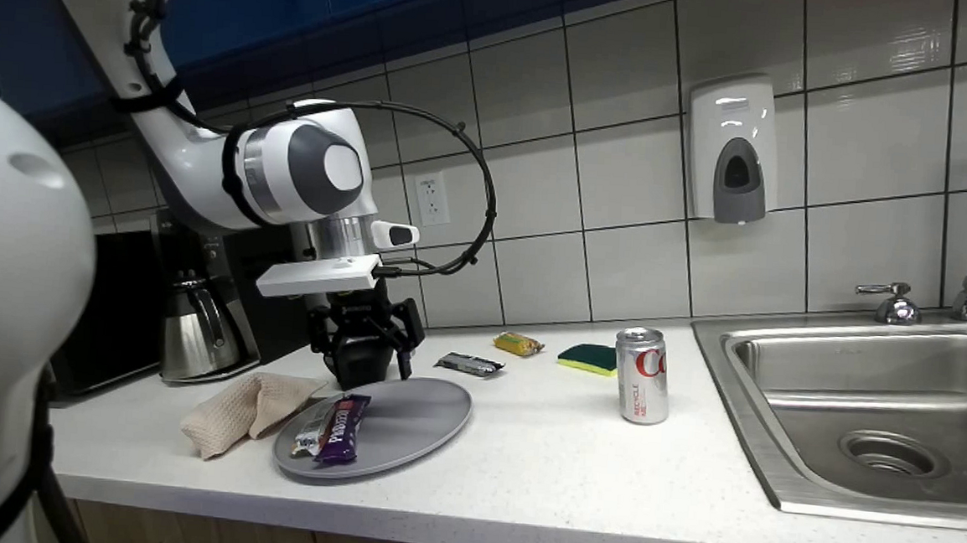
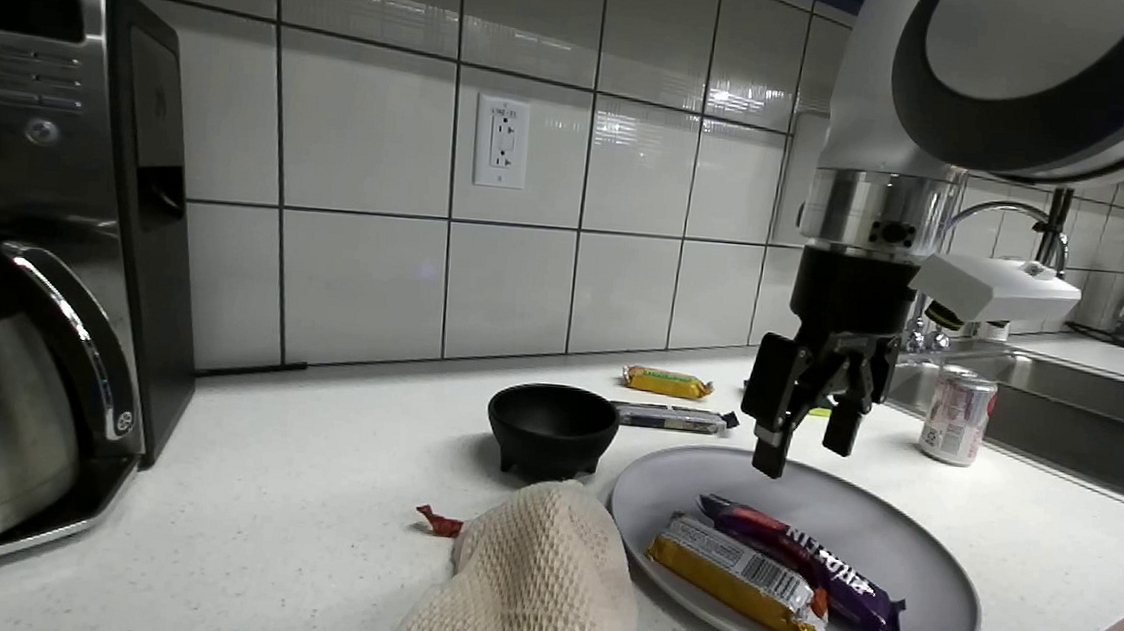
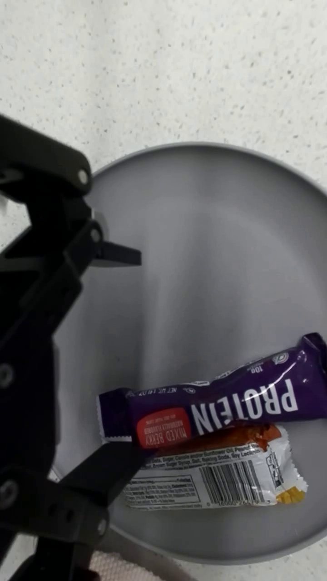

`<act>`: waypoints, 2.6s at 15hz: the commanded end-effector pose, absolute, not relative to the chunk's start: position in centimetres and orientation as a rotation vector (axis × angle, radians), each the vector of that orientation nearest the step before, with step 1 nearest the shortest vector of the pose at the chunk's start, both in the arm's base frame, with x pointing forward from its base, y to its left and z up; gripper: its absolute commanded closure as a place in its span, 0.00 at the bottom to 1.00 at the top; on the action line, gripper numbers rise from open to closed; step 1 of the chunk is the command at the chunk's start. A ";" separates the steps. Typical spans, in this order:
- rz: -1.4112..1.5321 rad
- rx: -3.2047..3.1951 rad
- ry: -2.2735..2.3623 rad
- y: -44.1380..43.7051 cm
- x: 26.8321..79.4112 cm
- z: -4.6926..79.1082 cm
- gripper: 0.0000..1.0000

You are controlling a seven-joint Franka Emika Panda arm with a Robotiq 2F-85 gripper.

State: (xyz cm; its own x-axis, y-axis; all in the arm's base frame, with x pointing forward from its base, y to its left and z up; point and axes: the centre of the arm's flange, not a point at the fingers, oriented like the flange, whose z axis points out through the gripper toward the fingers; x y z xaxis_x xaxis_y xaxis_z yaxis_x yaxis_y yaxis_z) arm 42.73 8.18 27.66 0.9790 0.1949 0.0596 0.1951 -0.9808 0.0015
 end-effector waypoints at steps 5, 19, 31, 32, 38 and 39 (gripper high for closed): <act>-0.116 -3.125 -0.304 7.6 43.2 28.1 0.00; -0.241 -3.159 -0.070 3.6 49.8 30.4 0.00; -0.272 -3.129 0.309 1.9 54.9 28.9 0.00; -0.270 -3.129 0.339 1.9 55.2 28.6 0.00; -0.217 -3.136 0.330 1.2 57.8 25.2 0.00; -0.196 -3.137 0.287 1.1 58.2 24.6 0.00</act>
